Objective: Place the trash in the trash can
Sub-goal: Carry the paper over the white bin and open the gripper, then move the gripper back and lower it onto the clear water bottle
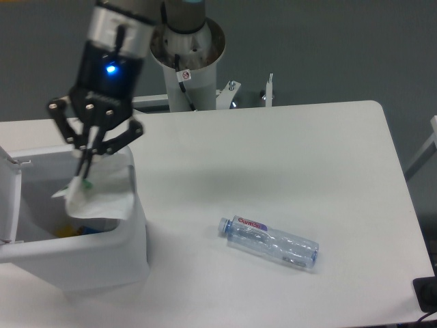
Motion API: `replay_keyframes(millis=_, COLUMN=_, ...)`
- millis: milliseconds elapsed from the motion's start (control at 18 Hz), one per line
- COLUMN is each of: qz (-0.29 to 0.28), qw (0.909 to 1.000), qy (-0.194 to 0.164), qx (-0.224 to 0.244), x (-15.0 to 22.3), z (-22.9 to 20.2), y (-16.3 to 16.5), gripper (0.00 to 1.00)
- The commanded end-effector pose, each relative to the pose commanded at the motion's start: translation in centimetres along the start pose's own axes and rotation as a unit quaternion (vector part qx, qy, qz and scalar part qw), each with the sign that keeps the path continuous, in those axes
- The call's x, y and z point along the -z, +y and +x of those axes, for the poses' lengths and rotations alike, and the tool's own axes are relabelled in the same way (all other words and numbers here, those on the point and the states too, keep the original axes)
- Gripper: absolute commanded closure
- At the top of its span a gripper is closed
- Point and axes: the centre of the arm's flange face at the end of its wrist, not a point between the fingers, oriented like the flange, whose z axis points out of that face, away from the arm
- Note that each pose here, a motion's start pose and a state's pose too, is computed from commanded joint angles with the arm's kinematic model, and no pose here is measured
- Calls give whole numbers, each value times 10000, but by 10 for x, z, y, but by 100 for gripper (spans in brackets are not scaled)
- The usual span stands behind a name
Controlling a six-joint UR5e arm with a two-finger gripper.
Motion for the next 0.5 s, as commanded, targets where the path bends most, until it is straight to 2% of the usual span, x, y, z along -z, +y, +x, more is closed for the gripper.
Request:
replay_keyframes(millis=222, qz=164, qw=9998, qy=3, qx=141, x=15, z=3, y=-10, gripper=0)
replay_keyframes(millis=333, qz=243, qw=9991, qy=-158, qx=303, x=24, z=-18, y=-16, gripper=0)
replay_keyframes(millis=389, qz=319, qw=9971, qy=-326, qx=615, x=32, z=-45, y=-20, gripper=0)
replay_keyframes(millis=500, qz=532, qw=9805, qy=-778, qx=1725, x=56, z=-130, y=-23, gripper=0)
